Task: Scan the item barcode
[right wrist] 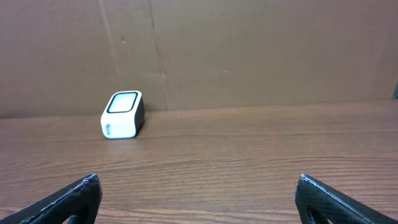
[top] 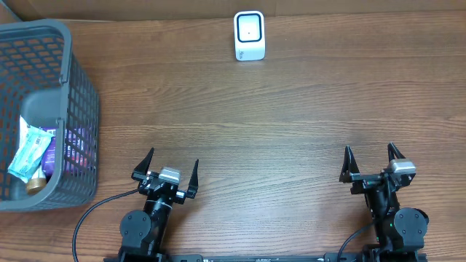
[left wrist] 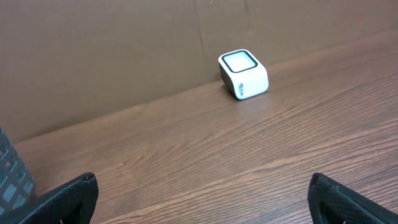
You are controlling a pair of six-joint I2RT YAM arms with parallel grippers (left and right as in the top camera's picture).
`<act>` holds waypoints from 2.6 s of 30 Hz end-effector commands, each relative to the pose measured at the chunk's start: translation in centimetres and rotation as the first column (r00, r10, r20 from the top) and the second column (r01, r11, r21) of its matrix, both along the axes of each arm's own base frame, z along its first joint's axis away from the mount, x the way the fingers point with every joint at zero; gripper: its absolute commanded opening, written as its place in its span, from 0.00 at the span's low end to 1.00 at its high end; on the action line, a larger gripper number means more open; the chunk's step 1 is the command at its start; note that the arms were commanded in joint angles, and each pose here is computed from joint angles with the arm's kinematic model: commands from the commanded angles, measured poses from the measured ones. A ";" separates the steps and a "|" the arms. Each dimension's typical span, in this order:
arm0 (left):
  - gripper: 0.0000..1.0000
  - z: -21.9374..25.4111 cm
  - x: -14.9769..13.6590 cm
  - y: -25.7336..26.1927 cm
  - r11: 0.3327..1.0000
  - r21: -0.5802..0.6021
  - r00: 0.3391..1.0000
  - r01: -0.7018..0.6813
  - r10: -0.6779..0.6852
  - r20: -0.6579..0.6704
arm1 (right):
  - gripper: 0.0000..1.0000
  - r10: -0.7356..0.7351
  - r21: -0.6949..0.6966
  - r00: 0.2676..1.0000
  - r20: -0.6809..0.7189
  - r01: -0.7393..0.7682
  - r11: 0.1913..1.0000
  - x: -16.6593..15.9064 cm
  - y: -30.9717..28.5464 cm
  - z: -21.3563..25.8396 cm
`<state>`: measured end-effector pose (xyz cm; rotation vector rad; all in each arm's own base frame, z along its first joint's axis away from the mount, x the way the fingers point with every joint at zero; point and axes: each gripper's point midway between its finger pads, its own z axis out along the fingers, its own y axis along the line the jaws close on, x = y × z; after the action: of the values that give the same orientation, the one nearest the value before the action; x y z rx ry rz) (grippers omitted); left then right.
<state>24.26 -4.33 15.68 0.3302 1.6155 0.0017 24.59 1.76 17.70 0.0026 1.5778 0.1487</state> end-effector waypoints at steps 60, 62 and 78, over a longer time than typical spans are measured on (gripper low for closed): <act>1.00 15.2 -0.1 -1.7 0.989 -0.127 0.991 0.080 -0.092 -0.099 | 1.00 0.247 -0.020 0.961 0.122 -0.246 0.969 -5.2 4.1 13.0; 1.00 16.3 0.3 -1.7 0.989 -0.125 0.986 0.075 -0.092 -0.137 | 1.00 0.247 -0.017 0.963 0.108 -0.246 0.969 -5.5 4.1 13.9; 1.00 26.1 3.9 -2.2 0.995 -0.099 0.833 0.025 -0.075 -0.548 | 1.00 0.345 0.089 0.898 -0.273 -0.334 0.938 -0.1 5.9 20.2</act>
<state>27.35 -6.33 39.51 0.3428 2.1860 -0.2016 23.40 7.10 36.57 -0.2112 1.8201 0.4416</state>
